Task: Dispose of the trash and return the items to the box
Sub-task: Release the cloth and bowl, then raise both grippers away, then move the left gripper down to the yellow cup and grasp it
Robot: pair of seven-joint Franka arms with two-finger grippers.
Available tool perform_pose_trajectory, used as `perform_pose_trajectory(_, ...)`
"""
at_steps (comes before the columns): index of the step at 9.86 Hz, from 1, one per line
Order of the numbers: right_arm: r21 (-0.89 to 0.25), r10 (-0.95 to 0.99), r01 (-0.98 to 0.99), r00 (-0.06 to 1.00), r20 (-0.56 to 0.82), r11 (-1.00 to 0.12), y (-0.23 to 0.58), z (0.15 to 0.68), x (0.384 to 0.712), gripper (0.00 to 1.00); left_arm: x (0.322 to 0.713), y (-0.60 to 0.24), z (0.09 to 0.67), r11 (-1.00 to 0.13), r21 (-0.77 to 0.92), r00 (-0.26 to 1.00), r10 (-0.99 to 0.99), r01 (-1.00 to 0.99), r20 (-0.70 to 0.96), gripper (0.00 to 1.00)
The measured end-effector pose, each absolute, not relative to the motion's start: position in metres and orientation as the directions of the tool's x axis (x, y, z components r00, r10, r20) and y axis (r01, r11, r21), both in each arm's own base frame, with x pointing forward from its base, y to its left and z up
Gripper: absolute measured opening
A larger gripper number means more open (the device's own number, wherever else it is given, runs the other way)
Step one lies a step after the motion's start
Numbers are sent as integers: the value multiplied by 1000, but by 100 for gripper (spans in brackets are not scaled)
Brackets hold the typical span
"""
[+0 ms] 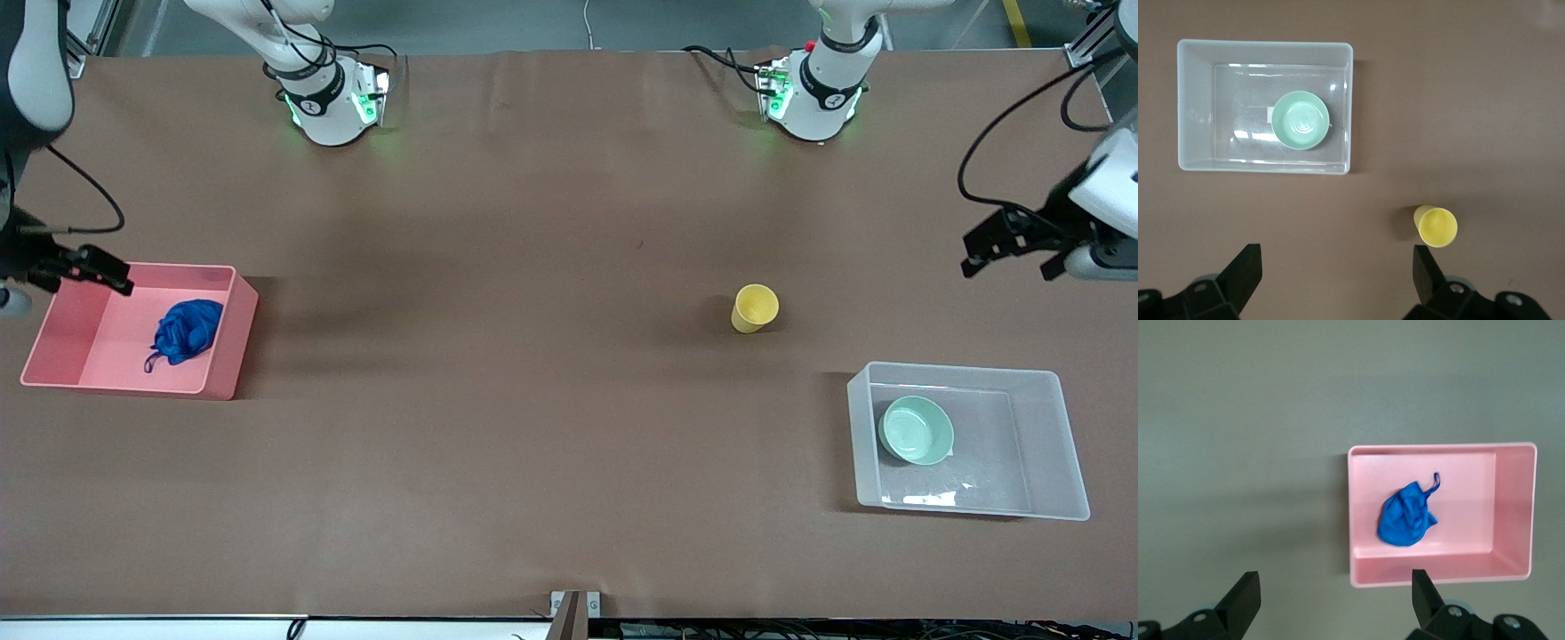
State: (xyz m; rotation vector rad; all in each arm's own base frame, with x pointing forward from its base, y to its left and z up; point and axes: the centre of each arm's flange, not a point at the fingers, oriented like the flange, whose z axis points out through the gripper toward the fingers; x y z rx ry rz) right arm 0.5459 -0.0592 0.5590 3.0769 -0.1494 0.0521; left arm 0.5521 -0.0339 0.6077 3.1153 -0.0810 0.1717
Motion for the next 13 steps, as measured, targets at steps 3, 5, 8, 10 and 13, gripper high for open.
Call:
perform_pose_trajectory(3, 56, -104, -107, 993, 56, -993, -24, 643, 524, 100, 547, -44, 606, -997, 17, 993, -70, -72, 97, 100)
perform_pose_trajectory(5, 58, -95, -98, 995, 42, -994, -45, 689, 515, 100, 562, -68, 559, -994, 18, 992, -110, -112, 54, 100)
perform_pose_trajectory(8, 38, -30, -30, 1000, -1, -999, -53, 674, 529, 100, 572, -122, 449, -980, 23, 979, -198, -199, 39, 100)
perform_pose_trajectory(10, 29, -27, -27, 1000, -13, -999, -61, 668, 533, 100, 551, -158, 381, -964, 33, 964, -265, -264, -11, 100)
perform_pose_trajectory(13, 29, -25, -25, 1000, 0, -999, -62, 670, 533, 100, 524, -161, 301, -960, 43, 959, -278, -276, -52, 99)
